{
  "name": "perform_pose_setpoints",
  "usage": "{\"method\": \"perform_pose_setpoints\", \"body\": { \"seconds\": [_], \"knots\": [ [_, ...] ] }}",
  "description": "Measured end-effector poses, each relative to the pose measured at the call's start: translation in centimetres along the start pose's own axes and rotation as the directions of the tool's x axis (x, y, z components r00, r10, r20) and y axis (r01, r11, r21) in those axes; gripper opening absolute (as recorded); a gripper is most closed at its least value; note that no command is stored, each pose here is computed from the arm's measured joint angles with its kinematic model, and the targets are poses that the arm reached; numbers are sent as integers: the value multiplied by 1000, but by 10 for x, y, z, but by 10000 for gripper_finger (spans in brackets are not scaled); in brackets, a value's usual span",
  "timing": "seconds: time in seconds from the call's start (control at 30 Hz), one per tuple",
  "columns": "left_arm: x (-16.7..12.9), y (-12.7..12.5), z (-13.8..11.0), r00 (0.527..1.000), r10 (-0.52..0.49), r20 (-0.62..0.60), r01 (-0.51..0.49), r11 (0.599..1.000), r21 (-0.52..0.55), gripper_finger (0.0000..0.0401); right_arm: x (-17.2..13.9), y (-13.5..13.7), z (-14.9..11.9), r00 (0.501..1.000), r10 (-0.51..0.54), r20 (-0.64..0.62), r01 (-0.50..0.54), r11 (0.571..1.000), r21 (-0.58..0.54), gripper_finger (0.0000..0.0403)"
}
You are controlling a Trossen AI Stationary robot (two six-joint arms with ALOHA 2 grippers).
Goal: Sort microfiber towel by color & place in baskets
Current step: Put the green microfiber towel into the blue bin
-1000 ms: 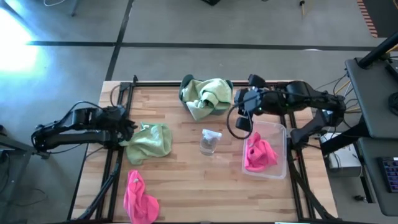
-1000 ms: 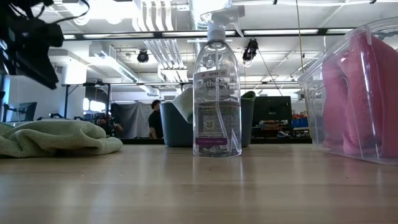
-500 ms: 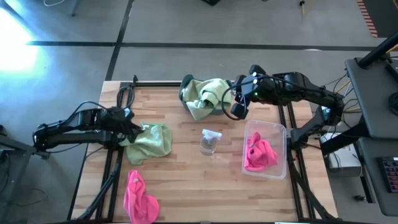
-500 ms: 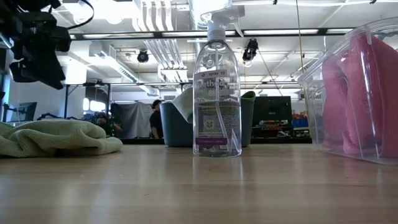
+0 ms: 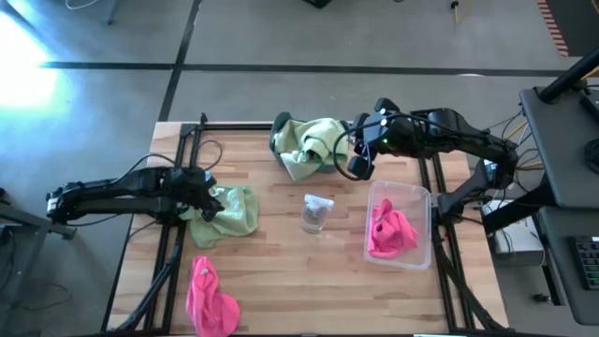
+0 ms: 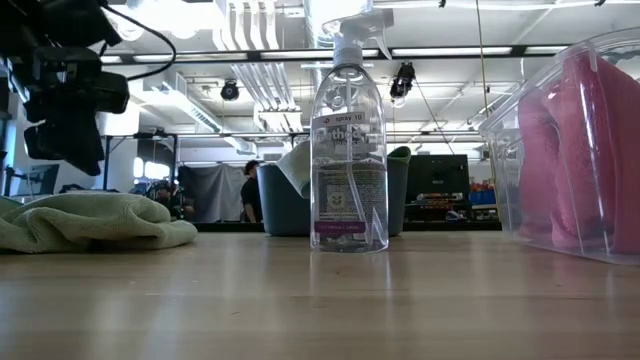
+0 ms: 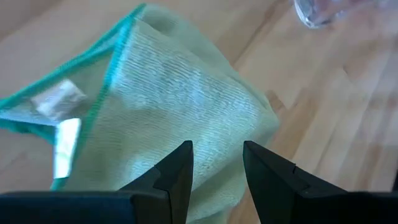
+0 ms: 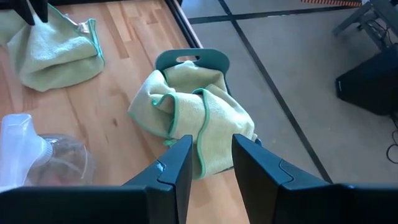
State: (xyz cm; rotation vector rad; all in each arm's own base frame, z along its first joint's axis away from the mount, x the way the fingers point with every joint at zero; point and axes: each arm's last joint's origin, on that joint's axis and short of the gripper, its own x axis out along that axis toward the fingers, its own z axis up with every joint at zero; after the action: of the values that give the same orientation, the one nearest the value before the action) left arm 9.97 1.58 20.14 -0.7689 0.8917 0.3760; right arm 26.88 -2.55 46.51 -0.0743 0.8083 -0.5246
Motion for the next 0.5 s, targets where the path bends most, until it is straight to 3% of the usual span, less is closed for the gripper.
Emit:
{"method": "perform_pose_setpoints", "body": {
  "seconds": [0.2, 0.5],
  "knots": [
    [9, -4, 5, 999, -45, -28, 45, 999, -6, 126, 0, 0, 0, 1000, 0, -1, 0, 1000, -1, 103],
    [26, -5, 8, 991, 23, -130, -27, 999, -23, 126, 0, 0, 0, 1000, 0, -4, 0, 1000, -2, 108]
  ]
}}
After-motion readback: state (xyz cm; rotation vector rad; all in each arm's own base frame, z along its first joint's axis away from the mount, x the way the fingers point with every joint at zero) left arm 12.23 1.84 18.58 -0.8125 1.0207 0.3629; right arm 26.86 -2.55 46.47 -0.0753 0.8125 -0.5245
